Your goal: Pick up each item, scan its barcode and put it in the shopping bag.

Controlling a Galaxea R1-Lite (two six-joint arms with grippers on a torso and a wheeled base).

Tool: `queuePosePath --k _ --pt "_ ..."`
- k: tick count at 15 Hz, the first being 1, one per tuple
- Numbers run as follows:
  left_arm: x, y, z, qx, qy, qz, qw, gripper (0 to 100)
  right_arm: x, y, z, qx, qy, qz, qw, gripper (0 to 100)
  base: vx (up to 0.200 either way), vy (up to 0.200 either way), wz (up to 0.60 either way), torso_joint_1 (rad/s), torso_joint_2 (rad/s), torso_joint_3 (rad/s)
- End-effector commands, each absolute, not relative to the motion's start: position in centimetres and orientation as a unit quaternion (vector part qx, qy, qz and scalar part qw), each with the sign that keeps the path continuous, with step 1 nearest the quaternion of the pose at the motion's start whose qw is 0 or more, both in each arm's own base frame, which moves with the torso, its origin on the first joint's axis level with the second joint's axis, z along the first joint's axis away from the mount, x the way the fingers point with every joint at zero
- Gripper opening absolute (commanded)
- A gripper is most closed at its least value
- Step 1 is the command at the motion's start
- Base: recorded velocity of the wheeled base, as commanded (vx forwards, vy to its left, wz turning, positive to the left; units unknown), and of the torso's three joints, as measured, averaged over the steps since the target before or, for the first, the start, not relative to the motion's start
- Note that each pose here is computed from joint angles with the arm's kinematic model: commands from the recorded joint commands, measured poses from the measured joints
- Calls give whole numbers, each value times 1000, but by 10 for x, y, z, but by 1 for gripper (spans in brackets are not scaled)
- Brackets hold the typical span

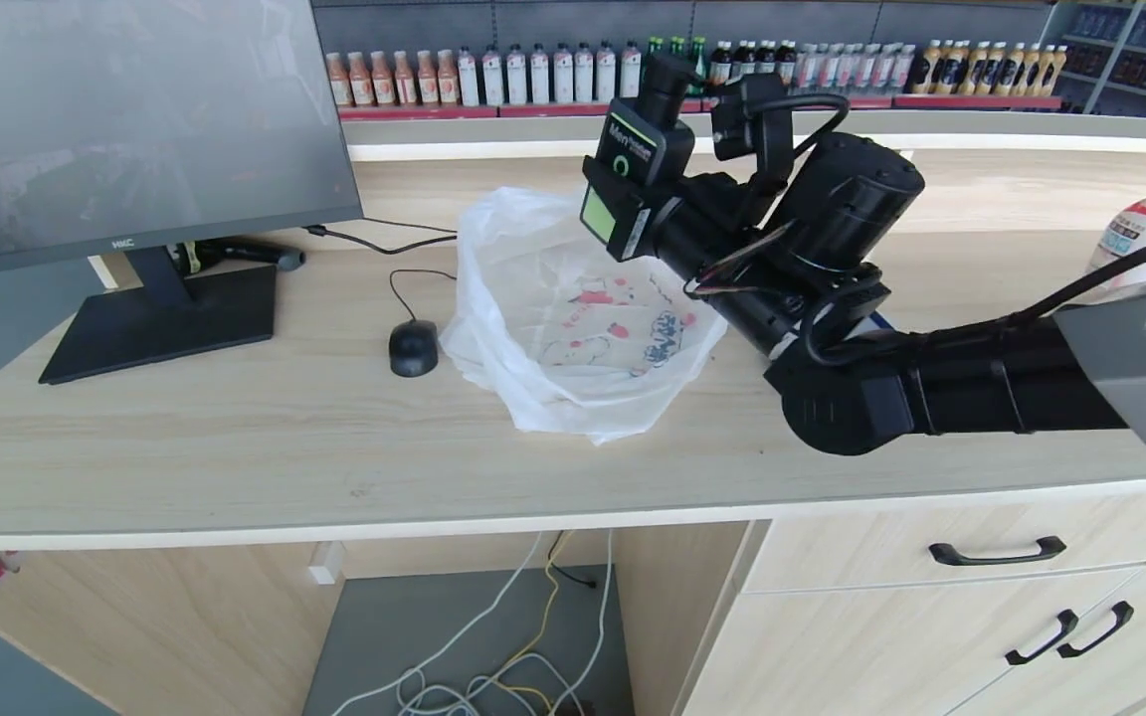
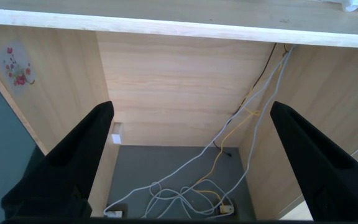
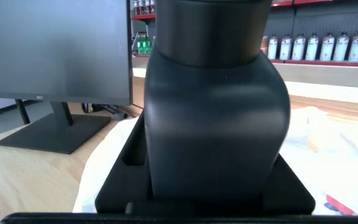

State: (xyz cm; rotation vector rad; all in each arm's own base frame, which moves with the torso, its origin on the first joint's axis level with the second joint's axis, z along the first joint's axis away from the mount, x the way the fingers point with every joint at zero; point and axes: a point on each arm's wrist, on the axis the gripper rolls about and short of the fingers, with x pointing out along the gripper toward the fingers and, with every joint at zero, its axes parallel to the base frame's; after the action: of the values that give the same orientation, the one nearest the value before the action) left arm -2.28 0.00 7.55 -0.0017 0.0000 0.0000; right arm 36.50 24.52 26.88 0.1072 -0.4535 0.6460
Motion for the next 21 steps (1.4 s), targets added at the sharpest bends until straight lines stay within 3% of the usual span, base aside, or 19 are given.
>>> queuePosePath --k 1,6,8,21 --pt "-23 0 75 -1 0 0 1000 100 403 264 244 46 -195 312 929 0 0 0 0 0 0 0" --pt "-23 0 75 -1 0 0 1000 100 426 279 235 39 -179 313 932 0 0 0 0 0 0 0" --pt "-23 0 75 -1 0 0 1000 100 434 285 214 32 -164 314 935 0 0 0 0 0 0 0" --pt "-23 0 75 -1 0 0 1000 100 444 289 186 26 -142 306 941 0 0 0 0 0 0 0"
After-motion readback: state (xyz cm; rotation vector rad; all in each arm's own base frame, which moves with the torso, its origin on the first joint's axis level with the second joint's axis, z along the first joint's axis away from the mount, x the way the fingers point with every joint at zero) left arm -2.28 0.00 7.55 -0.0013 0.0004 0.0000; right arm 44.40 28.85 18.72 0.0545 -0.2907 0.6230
